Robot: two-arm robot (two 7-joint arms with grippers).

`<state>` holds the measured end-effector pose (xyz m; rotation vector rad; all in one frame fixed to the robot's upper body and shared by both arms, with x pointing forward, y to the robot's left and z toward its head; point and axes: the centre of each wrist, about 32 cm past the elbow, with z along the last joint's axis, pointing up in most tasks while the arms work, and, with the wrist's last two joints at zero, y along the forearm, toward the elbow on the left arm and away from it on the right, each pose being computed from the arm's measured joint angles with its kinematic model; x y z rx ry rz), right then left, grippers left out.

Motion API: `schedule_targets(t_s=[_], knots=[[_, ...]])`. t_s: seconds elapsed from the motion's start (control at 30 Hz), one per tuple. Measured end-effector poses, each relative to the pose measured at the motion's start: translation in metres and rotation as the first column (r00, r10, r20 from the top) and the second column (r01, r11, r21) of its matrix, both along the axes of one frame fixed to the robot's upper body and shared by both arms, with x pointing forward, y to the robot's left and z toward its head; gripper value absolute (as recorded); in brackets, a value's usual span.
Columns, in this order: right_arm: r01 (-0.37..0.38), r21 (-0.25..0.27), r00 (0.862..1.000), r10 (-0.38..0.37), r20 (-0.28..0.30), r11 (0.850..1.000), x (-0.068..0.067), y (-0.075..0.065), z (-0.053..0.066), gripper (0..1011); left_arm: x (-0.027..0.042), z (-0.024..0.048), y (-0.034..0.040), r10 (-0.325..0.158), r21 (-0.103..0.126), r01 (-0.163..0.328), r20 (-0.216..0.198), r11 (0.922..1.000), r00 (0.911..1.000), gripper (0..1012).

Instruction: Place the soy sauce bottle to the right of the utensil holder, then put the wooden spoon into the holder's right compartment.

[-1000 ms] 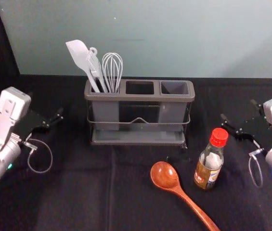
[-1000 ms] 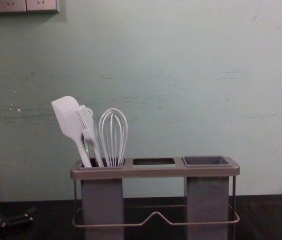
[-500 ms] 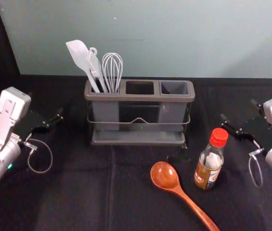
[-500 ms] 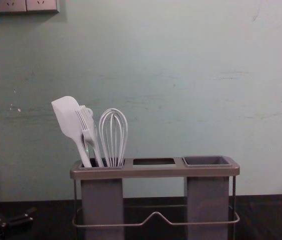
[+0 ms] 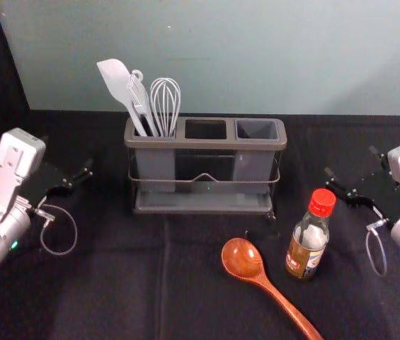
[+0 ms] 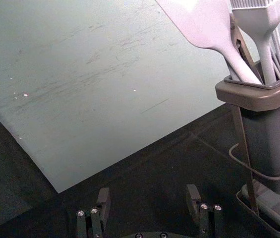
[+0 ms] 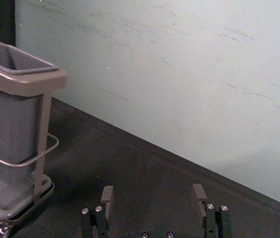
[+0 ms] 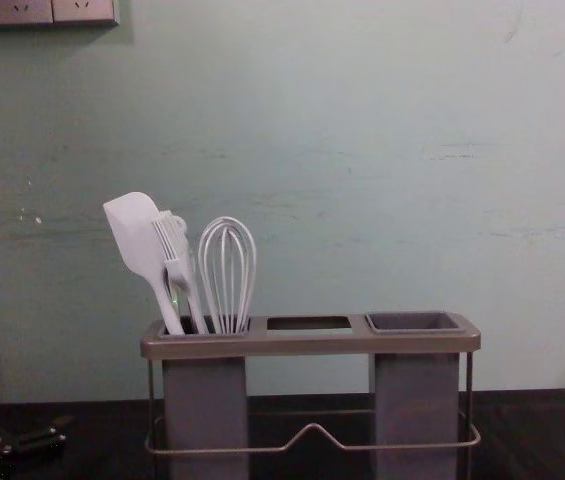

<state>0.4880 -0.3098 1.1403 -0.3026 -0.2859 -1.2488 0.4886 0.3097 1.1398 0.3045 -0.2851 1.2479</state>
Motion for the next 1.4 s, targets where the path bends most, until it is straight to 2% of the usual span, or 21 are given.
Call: schedule_targets(t_s=[0.07, 0.27, 0.77, 0.9, 1.0, 1.03, 1.23, 1.27, 1.33, 1.37, 1.4], knots=[[-0.001, 0.000, 1.000, 0.001, 0.003, 1.000, -0.002, -0.001, 0.001, 1003, 0.0000, 0.0000, 0.0000, 0.000, 0.000, 0.000, 0.000, 1.0000, 1.0000, 1005], [-0.018, -0.012, 1.000, 0.019, 0.014, 1.000, -0.020, -0.006, 0.007, 1002, 0.0000, 0.0000, 0.0000, 0.000, 0.000, 0.000, 0.000, 1.0000, 1.0000, 1005], [-0.089, -0.038, 0.996, 0.089, 0.009, 0.995, -0.084, -0.026, 0.029, 1002, 0.0000, 0.0000, 0.0000, 0.000, 0.000, 0.000, 0.000, 1.0000, 1.0000, 1005], [-0.126, -0.021, 0.992, 0.126, -0.001, 0.992, -0.099, -0.036, 0.035, 1003, 0.0000, 0.0000, 0.0000, 0.000, 0.000, 0.000, 0.000, 1.0000, 1.0000, 1005], [-0.179, 0.020, 0.984, 0.180, -0.019, 0.984, -0.111, -0.047, 0.040, 1003, 0.0000, 0.0000, 0.0000, 0.000, 0.000, 0.000, 0.000, 1.0000, 1.0000, 1005], [-0.179, 0.020, 0.984, 0.180, -0.019, 0.984, -0.111, -0.047, 0.040, 1002, 0.0000, 0.0000, 0.0000, 0.000, 0.000, 0.000, 0.000, 1.0000, 1.0000, 1005], [-0.267, 0.135, 0.960, 0.276, -0.047, 0.954, -0.121, -0.060, 0.047, 1002, 0.0000, 0.0000, 0.0000, 0.000, 0.000, 0.000, 0.000, 1.0000, 1.0000, 1005], [-0.291, 0.167, 0.951, 0.303, -0.053, 0.942, -0.122, -0.061, 0.048, 1003, 0.0000, 0.0000, 0.0000, 0.000, 0.000, 0.000, 0.000, 1.0000, 1.0000, 1005], [-0.314, 0.195, 0.942, 0.330, -0.057, 0.929, -0.123, -0.061, 0.049, 1002, 0.0000, 0.0000, 0.0000, 0.000, 0.000, 0.000, 0.000, 1.0000, 1.0000, 1005], [-0.336, 0.223, 0.933, 0.356, -0.057, 0.915, -0.122, -0.060, 0.050, 1002, 0.0000, 0.0000, 0.0000, 0.000, 0.000, 0.000, 0.000, 1.0000, 1.0000, 1005], [-0.346, 0.235, 0.928, 0.368, -0.055, 0.909, -0.121, -0.059, 0.050, 1002, 0.0000, 0.0000, 0.0000, 0.000, 0.000, 0.000, 0.000, 1.0000, 1.0000, 1005]])
